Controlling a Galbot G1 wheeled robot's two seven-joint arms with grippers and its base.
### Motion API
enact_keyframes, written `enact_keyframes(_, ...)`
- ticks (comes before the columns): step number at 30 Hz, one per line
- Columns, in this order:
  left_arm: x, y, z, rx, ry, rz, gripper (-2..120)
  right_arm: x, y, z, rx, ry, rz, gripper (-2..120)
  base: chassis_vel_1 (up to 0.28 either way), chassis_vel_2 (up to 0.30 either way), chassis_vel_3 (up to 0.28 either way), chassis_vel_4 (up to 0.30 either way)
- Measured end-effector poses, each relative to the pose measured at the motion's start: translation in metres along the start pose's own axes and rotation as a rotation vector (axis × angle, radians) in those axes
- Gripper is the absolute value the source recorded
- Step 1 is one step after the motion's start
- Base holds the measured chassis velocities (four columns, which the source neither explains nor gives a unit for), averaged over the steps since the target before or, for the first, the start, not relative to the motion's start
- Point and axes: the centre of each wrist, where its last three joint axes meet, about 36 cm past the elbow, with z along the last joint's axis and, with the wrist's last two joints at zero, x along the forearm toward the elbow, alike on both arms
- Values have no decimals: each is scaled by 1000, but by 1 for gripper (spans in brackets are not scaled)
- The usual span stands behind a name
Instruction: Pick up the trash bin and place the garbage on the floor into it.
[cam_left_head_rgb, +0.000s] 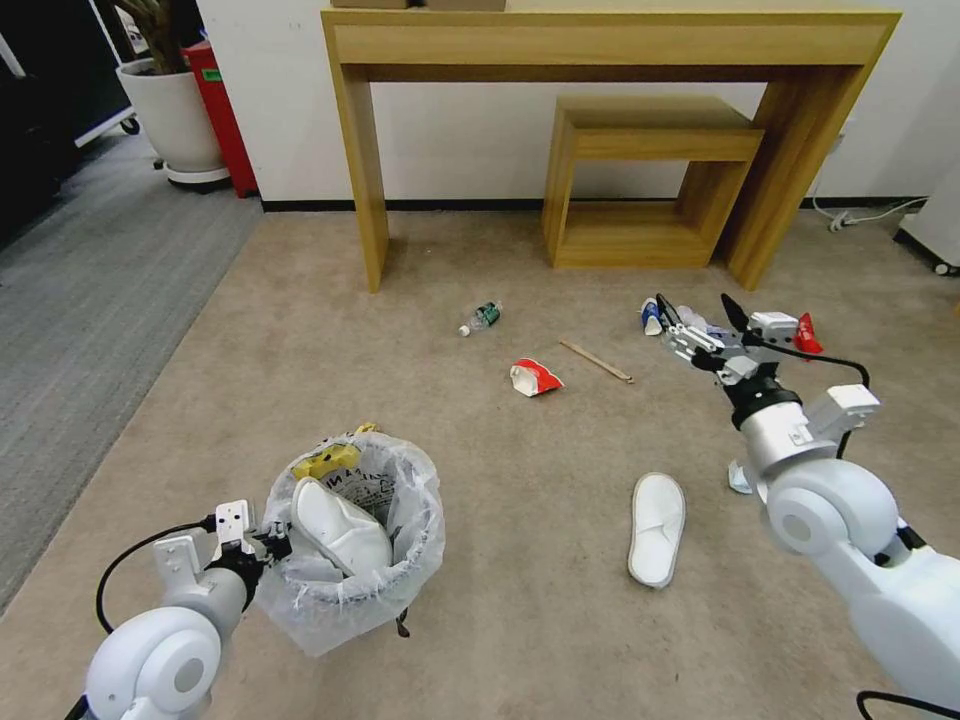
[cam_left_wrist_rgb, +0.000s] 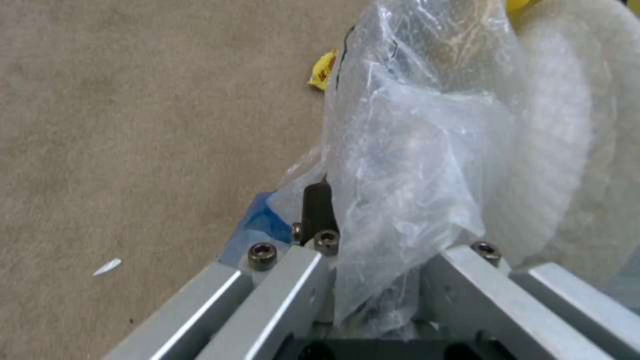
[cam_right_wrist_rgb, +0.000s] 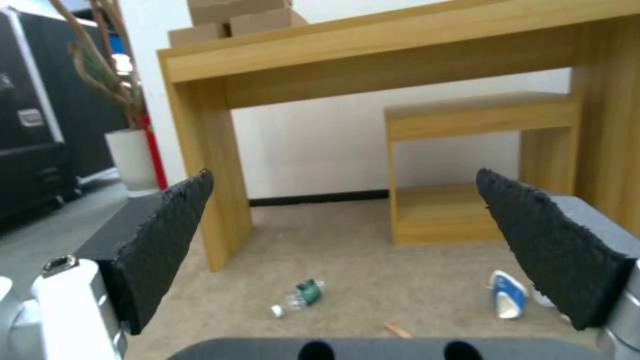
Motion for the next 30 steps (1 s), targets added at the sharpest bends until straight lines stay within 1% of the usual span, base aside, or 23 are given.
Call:
enact_keyframes(2,12,-3,1,-6,8,6,1,3,-5,3,12,1,22,100,0,0,0,0)
enact_keyframes(7,23,-7,2,-20,6,27,1,4,-7,7,2,0,39,100,0,0,0,0)
enact_keyframes(9,28,-10,4,-30,9,36,1,6,-8,10,-4,2,45,100,0,0,0,0)
enact_keyframes(13,31,-12,10,-37,17,36,1,8,-9,12,-3,3,49,100,0,0,0,0)
enact_keyframes(16,33,-14,18,-39,24,23,1,8,-10,12,-3,1,53,100,0,0,0,0)
enact_keyframes(20,34,-15,27,-29,39,14,1,10,-9,12,-4,6,52,100,0,0,0,0)
enact_keyframes(30,35,-13,41,-39,54,11,1,10,-6,19,-8,21,49,100,0,0,0,0)
